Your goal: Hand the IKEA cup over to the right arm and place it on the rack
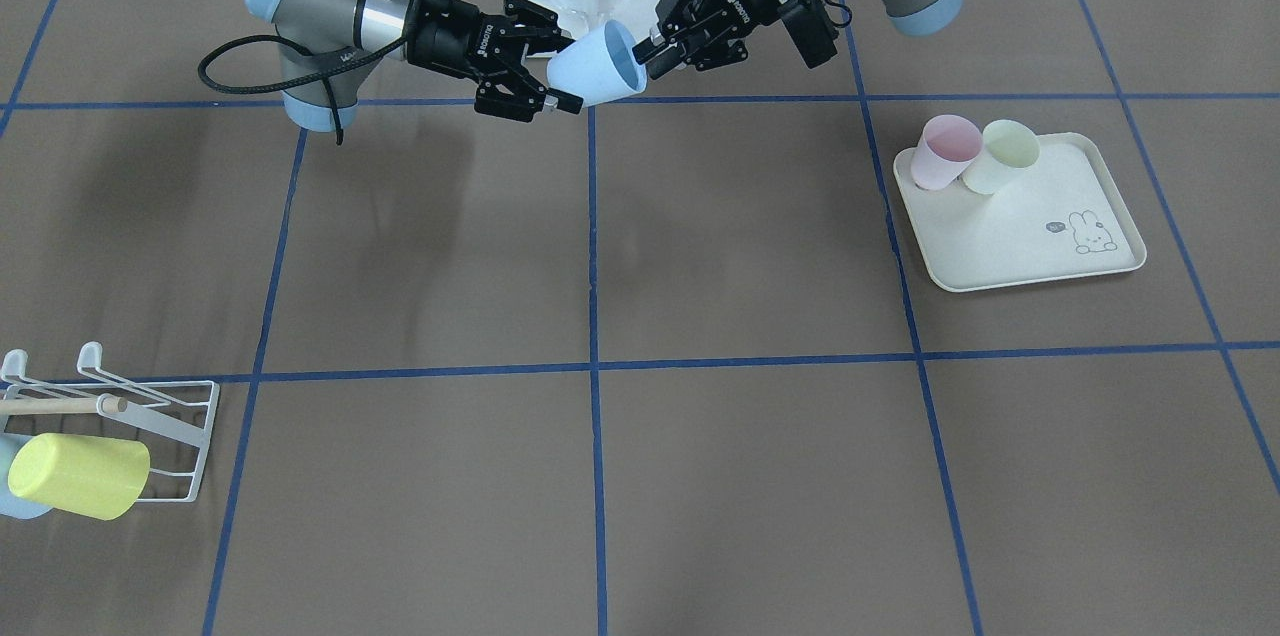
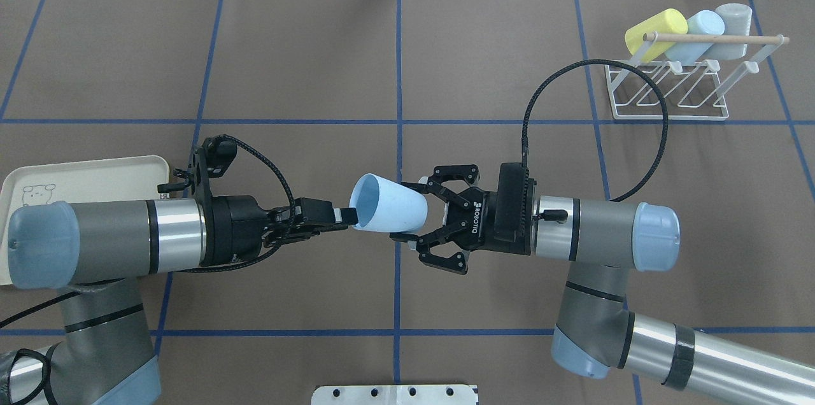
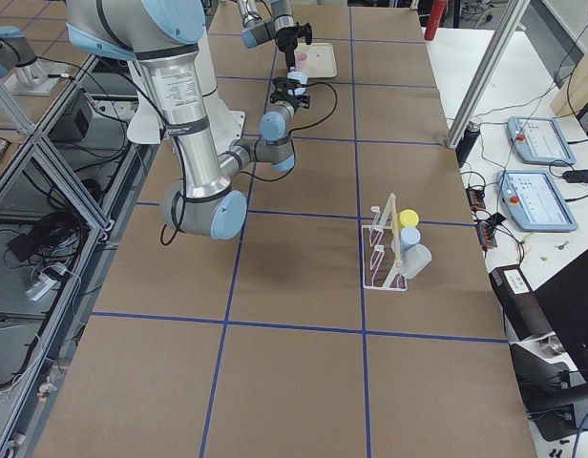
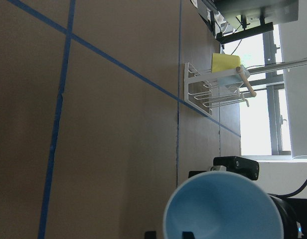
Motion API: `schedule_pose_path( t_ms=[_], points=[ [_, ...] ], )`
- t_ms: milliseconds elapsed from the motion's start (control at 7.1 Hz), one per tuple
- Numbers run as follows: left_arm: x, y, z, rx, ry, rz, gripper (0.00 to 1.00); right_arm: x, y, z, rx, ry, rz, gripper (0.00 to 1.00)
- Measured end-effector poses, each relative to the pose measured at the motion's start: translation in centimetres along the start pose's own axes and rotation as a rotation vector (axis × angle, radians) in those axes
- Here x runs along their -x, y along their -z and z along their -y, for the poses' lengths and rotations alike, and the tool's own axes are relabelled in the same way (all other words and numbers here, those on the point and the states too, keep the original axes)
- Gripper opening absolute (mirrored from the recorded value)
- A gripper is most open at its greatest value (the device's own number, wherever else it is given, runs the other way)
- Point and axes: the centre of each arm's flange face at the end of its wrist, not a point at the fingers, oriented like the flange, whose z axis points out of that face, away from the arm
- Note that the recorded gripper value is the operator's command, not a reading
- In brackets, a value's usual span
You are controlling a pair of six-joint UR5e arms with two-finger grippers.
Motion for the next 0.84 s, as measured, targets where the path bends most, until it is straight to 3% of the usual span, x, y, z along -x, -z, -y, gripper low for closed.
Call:
schedule_pose_path(
  t_ms=[282, 422, 563, 845],
  points=[
    [0.3, 1.3, 1.6, -0.029, -0.042, 0.023, 1.00, -1.7, 0.2, 0.0, 0.055, 0.005, -0.032, 0.00],
    [1.0, 2.5, 2.3, -0.044, -0.089, 0.084, 1.00, -3.4, 0.4, 0.7, 0.117, 0.007, -0.062, 0.00],
    [1.1, 4.0, 2.9, -0.052, -0.139, 0.165, 1.00, -5.5, 0.8, 1.5, 0.196, 0.006, -0.096, 0.00],
    [1.0, 7.2, 3.9, -0.053, -0.225, 0.323, 1.00, -10.9, 2.5, 4.0, 0.422, 0.015, -0.158, 0.00]
  ],
)
